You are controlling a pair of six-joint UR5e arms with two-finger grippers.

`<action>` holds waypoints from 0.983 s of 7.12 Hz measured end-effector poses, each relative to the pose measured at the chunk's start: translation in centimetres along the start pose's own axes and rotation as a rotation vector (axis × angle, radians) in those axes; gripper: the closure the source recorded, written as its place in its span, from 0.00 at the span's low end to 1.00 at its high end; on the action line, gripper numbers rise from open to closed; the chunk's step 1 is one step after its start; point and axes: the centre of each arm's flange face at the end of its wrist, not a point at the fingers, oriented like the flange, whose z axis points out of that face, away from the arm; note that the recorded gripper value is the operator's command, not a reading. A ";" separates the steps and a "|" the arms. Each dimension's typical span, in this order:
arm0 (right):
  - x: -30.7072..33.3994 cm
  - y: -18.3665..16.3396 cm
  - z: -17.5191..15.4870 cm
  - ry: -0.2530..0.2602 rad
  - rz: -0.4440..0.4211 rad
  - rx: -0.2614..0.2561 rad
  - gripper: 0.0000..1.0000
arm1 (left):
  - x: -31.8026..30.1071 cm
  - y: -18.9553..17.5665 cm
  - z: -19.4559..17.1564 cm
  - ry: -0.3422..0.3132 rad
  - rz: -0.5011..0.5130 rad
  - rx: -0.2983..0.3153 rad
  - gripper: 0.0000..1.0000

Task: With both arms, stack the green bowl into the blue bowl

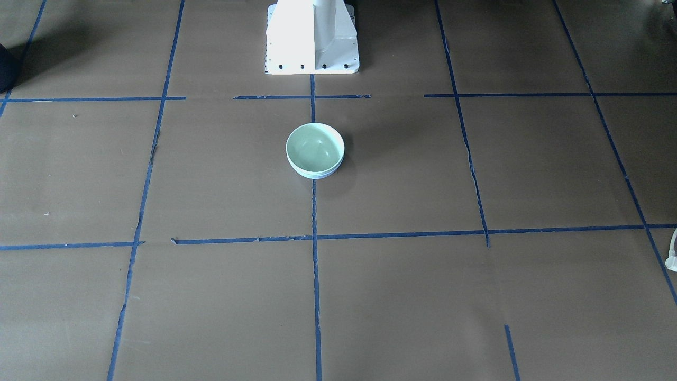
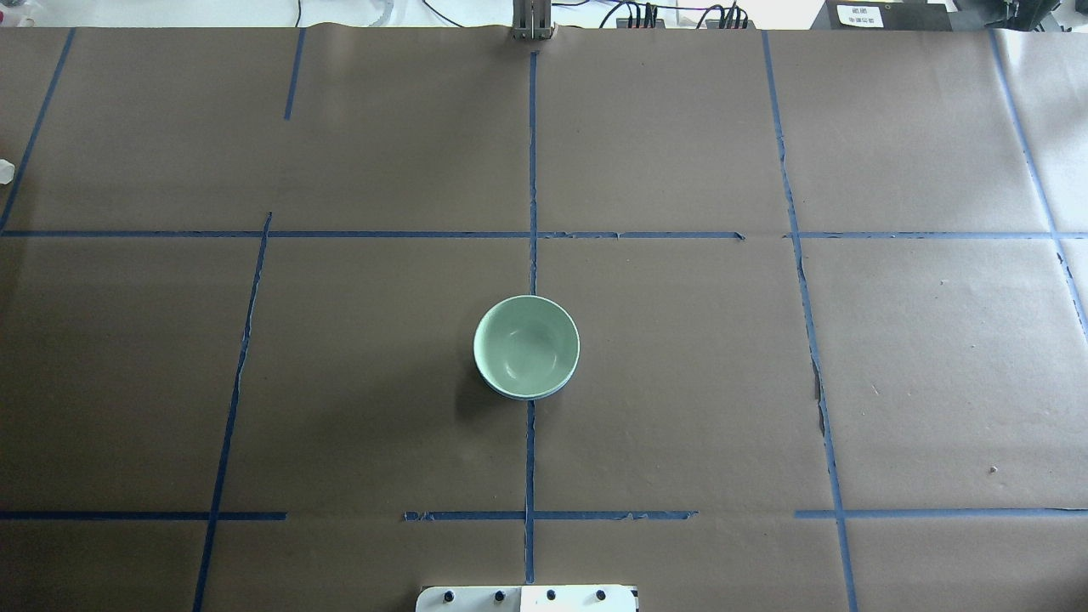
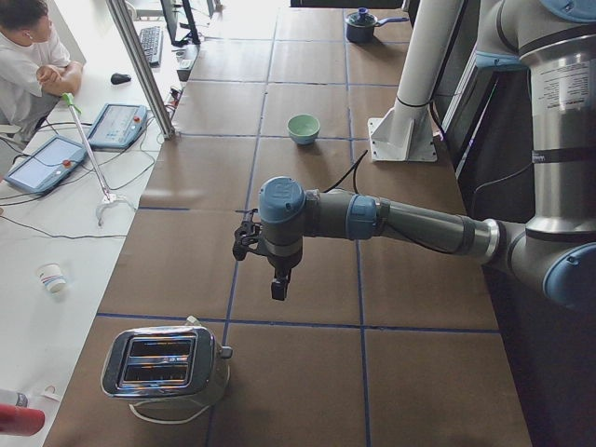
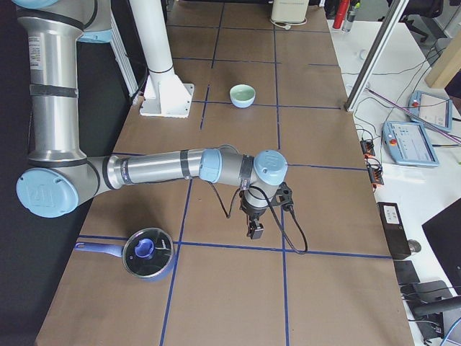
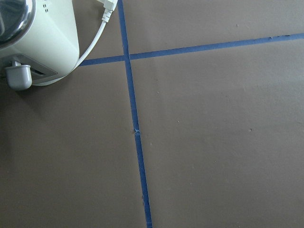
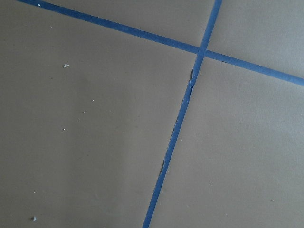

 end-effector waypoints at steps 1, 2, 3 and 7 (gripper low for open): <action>0.0 0.0 -0.1 0.000 0.000 0.001 0.00 | -0.2 -0.1 0.1 -0.011 0.000 -0.002 0.00; -0.1 -0.1 -0.1 0.001 -0.002 0.002 0.00 | -0.2 -0.2 0.1 -0.016 0.001 -0.001 0.00; -0.1 -0.2 -0.2 0.001 -0.004 0.003 0.00 | -0.2 -0.3 0.0 -0.017 0.002 0.000 0.00; 0.0 -0.2 -0.1 0.001 -0.003 0.001 0.00 | -0.1 -0.3 0.0 -0.010 0.009 0.002 0.00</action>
